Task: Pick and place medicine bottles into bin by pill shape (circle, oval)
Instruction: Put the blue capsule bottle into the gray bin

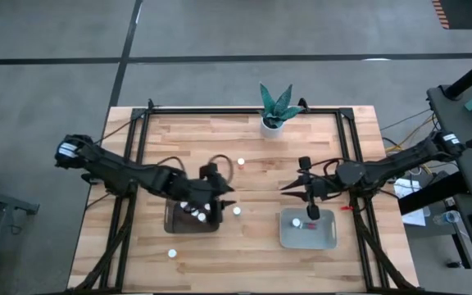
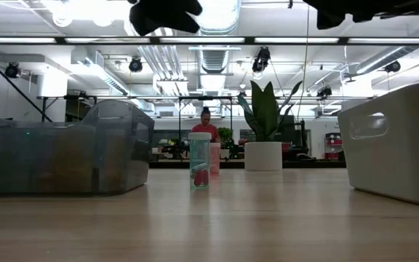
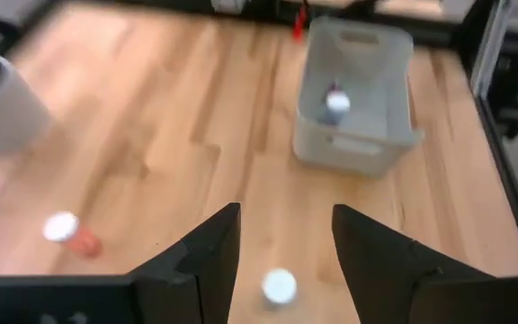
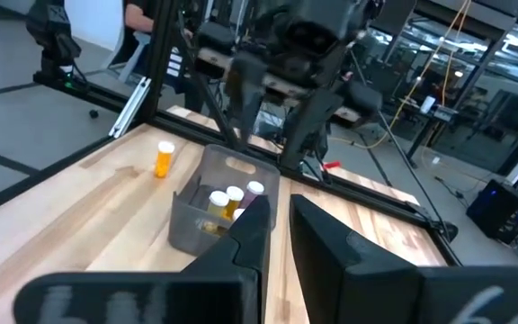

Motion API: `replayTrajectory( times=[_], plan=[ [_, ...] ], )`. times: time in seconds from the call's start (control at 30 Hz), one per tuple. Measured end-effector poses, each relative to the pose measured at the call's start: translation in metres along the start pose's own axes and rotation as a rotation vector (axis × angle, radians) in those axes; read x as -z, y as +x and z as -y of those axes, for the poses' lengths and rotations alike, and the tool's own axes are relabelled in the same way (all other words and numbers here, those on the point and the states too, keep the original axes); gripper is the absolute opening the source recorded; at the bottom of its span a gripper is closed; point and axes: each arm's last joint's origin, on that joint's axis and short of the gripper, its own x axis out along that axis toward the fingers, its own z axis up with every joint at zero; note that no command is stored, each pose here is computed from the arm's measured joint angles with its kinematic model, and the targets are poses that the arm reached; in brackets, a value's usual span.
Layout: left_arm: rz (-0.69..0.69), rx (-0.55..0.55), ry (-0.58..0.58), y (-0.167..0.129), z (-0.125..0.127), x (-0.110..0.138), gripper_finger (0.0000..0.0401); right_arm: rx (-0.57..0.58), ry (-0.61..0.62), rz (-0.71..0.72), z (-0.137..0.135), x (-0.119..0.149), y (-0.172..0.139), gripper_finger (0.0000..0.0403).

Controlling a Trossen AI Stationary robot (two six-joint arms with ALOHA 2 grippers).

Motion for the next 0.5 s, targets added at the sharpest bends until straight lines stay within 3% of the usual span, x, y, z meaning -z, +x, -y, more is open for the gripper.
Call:
replayTrajectory(
  times=[0.23,0.5],
  plan=[
    [-0.215,0.004,0.005,0.031,0.019,-0.015,0.0162,0.009,0.027,0.028,0.000,0.005,-0.014,0.0038],
    [-0.443,-0.090,0.009,0.069,0.030,-0.009,0.0162,0.013,0.063,0.040,-0.002,0.017,-0.028,0.0038]
  ],
)
